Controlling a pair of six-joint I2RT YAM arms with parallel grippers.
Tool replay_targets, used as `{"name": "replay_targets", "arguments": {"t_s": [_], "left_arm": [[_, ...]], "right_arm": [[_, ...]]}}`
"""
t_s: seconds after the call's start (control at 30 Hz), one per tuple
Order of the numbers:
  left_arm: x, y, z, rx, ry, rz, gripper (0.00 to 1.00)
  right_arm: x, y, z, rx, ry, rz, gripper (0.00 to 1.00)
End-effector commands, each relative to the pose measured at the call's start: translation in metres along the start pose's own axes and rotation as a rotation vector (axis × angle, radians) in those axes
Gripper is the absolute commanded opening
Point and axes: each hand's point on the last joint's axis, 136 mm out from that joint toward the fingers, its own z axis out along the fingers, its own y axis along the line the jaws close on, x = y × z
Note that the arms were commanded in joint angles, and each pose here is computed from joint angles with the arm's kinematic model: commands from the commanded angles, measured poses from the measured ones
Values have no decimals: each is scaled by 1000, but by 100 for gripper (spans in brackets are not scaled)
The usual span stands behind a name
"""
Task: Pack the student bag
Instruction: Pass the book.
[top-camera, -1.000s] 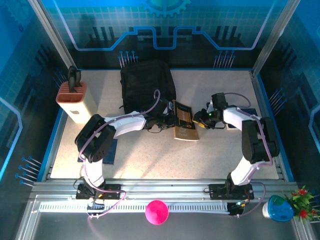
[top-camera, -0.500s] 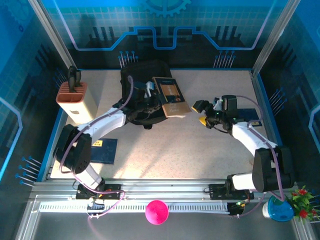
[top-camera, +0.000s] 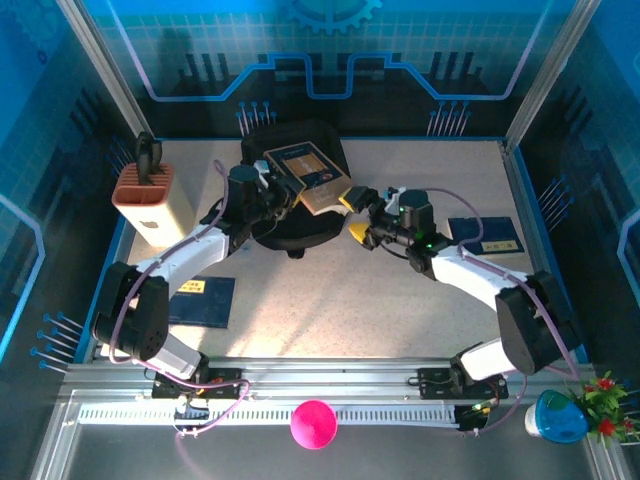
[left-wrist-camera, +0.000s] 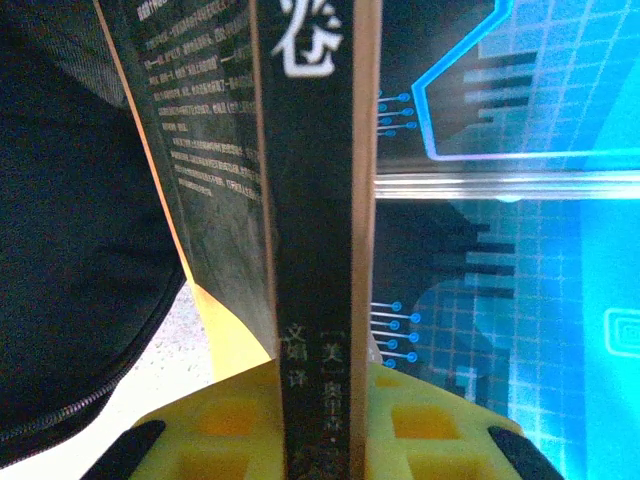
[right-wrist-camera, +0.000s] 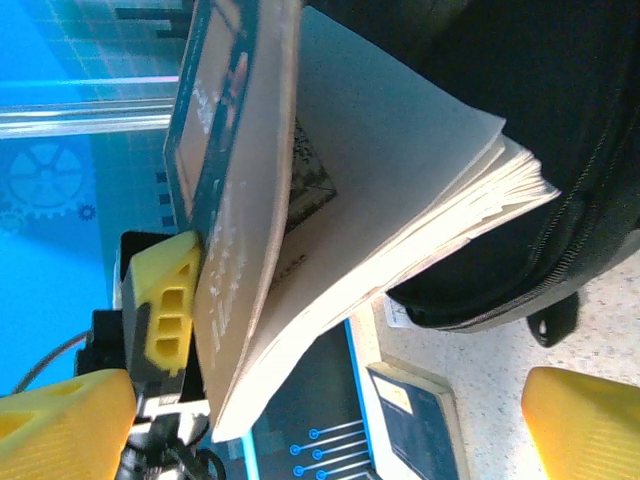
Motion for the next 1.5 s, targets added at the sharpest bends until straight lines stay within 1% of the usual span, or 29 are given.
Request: {"name": "replay_targets", "arguments": {"t_s": [0.0, 0.07, 0.13, 0.27, 0.4, 0.47, 0.6, 0.77, 0.87, 0.97, 1.07, 1.13, 1.2, 1.23, 1.27, 1.33, 1.4, 1.47], "left_arm": [[-16, -48, -18, 168, -73, 16, 8], [-18, -46, -18, 167, -80, 5, 9], [-20, -48, -18, 179, -88, 1, 9], [-25, -51, -16, 195, -102, 0, 8], [-28, -47, -14, 216, -122, -37, 8], [-30, -47, -14, 220, -132, -43, 8], [-31, -42, -14, 204, -140, -53, 8], [-31, -42, -13, 198, -136, -57, 8], [-30, -40, -14, 188, -137, -65, 8], [-29, -38, -15, 184, -138, -66, 10], [-29, -34, -17, 172, -143, -59, 12], [-28, -30, -17, 151, -145, -50, 16], [-26, -22, -17, 106, -141, -24, 24], [-26, -19, -17, 88, -139, -2, 28], [-25, -15, -17, 63, -132, 22, 33], [-22, -2, -14, -3, -114, 69, 47], [-18, 13, -12, -69, -89, 146, 59], [-16, 33, -9, -151, -63, 211, 67]], "right_arm": [[-6, 31, 13, -70, -82, 59, 100], [-6, 29, 17, -41, -112, 59, 100], [-7, 38, 25, -48, -120, 55, 98], [-6, 42, 41, -62, -131, 79, 91], [-5, 34, 56, -34, -150, 128, 78], [-6, 36, 60, -50, -163, 128, 72], [-11, 40, 63, -82, -204, 131, 66], [-11, 52, 70, -149, -195, 137, 52], [-9, 53, 71, -164, -181, 143, 43], [-10, 53, 67, -171, -189, 143, 37], [-11, 54, 64, -171, -187, 124, 28], [-14, 53, 60, -162, -189, 116, 23], [-19, 52, 55, -157, -200, 90, 15], [-23, 51, 52, -150, -205, 80, 14], [-26, 51, 47, -143, -211, 66, 12], [-34, 48, 39, -125, -224, 36, 11], [-44, 45, 28, -113, -245, 1, 10], [-54, 42, 15, -100, -267, -40, 10]]}}
